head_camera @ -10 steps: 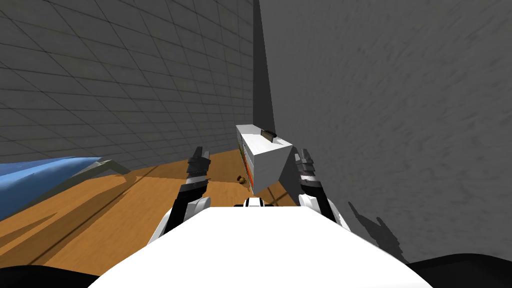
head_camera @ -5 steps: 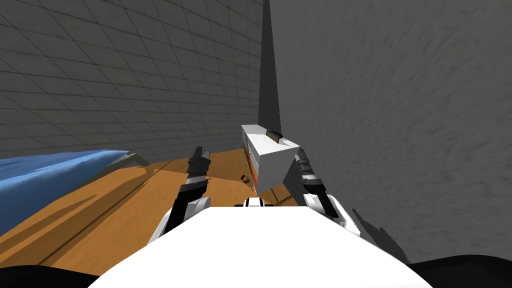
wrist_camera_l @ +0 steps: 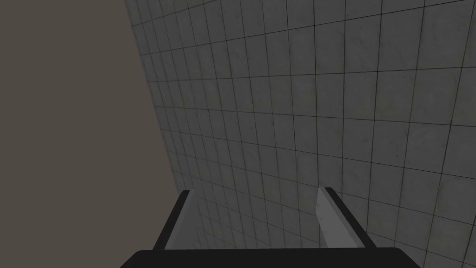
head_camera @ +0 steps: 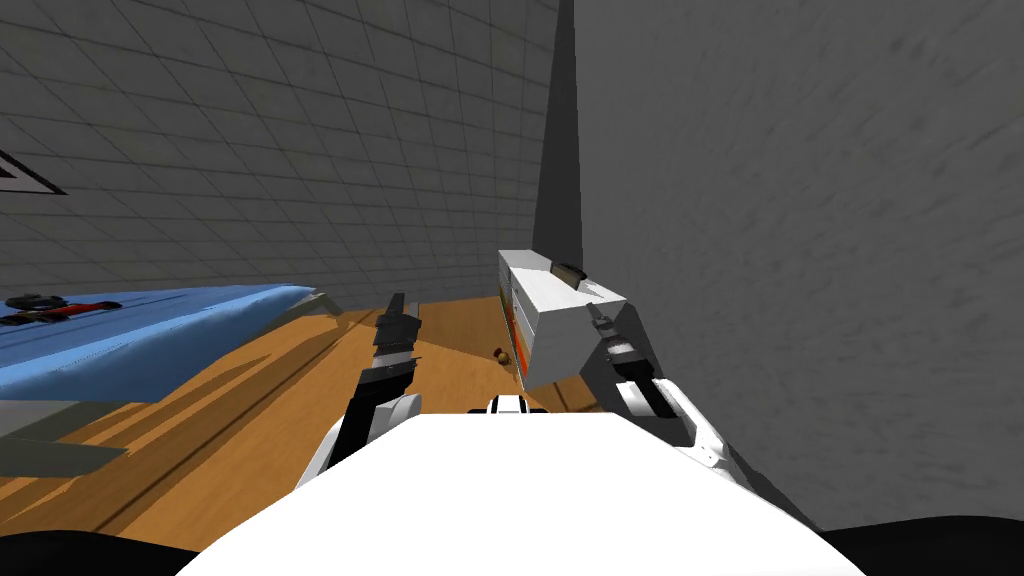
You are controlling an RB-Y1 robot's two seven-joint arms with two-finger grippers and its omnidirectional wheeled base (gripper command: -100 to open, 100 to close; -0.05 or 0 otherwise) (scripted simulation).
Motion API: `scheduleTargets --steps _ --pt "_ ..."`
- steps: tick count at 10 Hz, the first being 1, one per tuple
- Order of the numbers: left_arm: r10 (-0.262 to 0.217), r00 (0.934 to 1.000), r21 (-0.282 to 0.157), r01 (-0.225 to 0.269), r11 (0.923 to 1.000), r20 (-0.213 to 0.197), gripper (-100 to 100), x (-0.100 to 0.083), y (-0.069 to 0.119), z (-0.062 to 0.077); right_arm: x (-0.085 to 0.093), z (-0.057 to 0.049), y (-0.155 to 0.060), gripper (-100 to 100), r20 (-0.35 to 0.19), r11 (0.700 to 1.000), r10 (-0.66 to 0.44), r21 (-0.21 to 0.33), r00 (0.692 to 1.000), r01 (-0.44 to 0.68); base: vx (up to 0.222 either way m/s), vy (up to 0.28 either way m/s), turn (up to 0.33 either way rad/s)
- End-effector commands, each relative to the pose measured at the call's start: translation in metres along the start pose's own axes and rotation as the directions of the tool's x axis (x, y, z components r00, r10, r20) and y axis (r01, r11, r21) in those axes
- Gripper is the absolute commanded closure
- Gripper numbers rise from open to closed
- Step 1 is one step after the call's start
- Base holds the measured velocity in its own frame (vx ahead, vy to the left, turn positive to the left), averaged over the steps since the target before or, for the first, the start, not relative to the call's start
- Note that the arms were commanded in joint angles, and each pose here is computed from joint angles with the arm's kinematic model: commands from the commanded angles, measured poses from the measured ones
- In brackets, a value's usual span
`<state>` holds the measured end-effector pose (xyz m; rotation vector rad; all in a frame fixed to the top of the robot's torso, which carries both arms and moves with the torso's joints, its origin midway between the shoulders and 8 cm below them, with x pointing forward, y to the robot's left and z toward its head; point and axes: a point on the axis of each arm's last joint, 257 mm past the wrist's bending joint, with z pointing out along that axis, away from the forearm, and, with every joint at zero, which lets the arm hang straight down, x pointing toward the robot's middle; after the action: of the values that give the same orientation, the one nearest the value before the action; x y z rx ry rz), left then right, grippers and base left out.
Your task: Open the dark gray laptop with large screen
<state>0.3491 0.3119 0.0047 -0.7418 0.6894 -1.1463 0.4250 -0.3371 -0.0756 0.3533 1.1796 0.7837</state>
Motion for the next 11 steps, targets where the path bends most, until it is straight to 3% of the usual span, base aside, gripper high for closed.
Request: scheduleTargets --steps 1,3,6,8,11 --pt "0.0 1.0 0.0 0.0 1.0 0.0 0 0.0 0.0 0.0 -0.007 0.005 -0.028 -100 -0.062 0.985 -0.17 0.028 0.983 0.172 0.0 0.081 0.236" --pt "0.0 1.0 0.0 0.0 1.0 0.0 0 0.0 0.0 0.0 -0.013 0.01 -0.047 -100 -0.106 0.955 -0.289 0.042 0.952 0.295 -0.001 0.06 0.213" --pt "0.0 1.0 0.0 0.0 1.0 0.0 0 0.0 0.0 0.0 -0.023 0.016 -0.076 -100 -0.168 0.885 -0.448 0.056 0.878 0.462 -0.001 0.029 0.181" --pt "0.0 1.0 0.0 0.0 1.0 0.0 0 0.0 0.0 0.0 -0.03 0.02 -0.095 -100 -0.207 0.823 -0.543 0.062 0.814 0.565 -0.004 -0.008 0.187" --pt "0.0 1.0 0.0 0.0 1.0 0.0 0 0.0 0.0 0.0 -0.043 0.027 -0.123 -100 -0.265 0.706 -0.67 0.064 0.694 0.706 -0.005 -0.052 0.154"
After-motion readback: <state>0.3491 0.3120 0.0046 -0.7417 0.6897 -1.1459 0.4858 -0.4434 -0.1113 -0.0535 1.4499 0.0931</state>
